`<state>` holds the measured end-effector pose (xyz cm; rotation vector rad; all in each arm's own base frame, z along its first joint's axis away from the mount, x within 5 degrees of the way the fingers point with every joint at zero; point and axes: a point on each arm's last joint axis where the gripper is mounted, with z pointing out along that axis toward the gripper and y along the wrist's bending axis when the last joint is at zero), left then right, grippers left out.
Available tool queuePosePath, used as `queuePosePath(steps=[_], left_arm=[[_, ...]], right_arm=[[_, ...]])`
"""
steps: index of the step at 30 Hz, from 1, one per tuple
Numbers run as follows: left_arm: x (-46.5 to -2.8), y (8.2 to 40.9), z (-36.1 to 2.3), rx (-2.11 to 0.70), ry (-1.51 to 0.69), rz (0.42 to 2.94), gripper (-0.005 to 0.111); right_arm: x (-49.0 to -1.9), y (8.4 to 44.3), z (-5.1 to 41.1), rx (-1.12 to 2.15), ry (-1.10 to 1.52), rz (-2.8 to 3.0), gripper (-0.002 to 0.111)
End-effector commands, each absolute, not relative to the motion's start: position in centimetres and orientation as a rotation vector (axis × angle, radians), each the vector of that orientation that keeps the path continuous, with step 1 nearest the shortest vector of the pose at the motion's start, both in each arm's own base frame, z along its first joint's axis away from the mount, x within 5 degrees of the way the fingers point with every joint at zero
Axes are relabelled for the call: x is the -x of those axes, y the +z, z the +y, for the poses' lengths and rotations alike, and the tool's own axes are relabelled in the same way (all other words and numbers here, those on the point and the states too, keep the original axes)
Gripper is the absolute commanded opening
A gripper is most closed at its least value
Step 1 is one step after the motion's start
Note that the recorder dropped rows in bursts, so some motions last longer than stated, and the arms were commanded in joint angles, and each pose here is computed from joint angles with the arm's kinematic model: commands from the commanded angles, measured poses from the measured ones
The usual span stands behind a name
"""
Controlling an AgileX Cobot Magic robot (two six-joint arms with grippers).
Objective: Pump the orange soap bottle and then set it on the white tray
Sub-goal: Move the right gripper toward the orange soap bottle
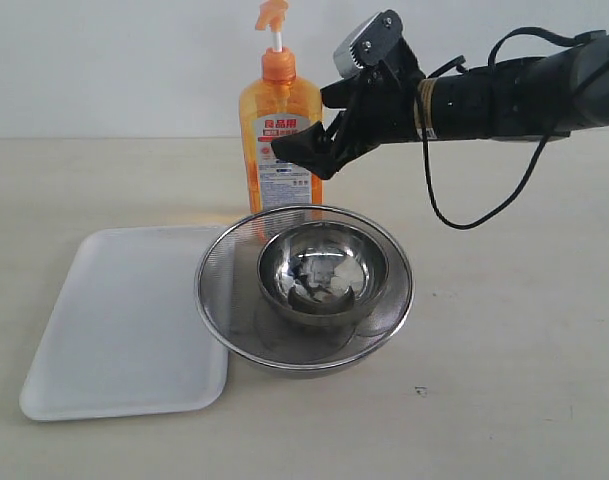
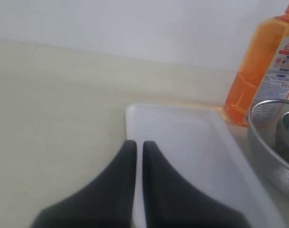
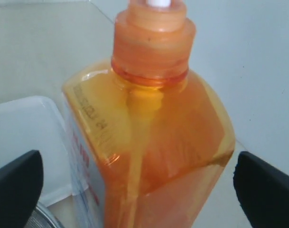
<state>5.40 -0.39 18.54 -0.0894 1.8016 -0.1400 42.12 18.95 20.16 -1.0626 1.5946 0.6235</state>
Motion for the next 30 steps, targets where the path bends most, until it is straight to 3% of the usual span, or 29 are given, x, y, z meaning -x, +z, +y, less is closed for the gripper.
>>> queuePosePath(steps=[1,14,16,21,30], left_arm=[[-5.4,18.47,-0.4,0.094,-0.145,1.798,0.005],[-5.4,18.47,-0.4,0.094,-0.145,1.798,0.005],[-5.4,18.47,-0.4,0.094,-0.145,1.798,0.005],[-5.4,18.47,-0.4,0.094,-0.145,1.798,0.005],[-5.4,18.47,-0.4,0.094,-0.145,1.798,0.005]], right_arm=[[-42.59,19.72,19.39,1.077,0.62,1.574,0.105],[-42.78,19.6,19.89,1.064,0.705,1.544,0.105],[-42.72,19.59,19.91,1.068,0.713,1.543,0.101],[-42.38,19.51,20.05,1.105,0.74,1.535,0.079],[-42.26,18.87,20.19,1.127,0.765,1.53,0.078]])
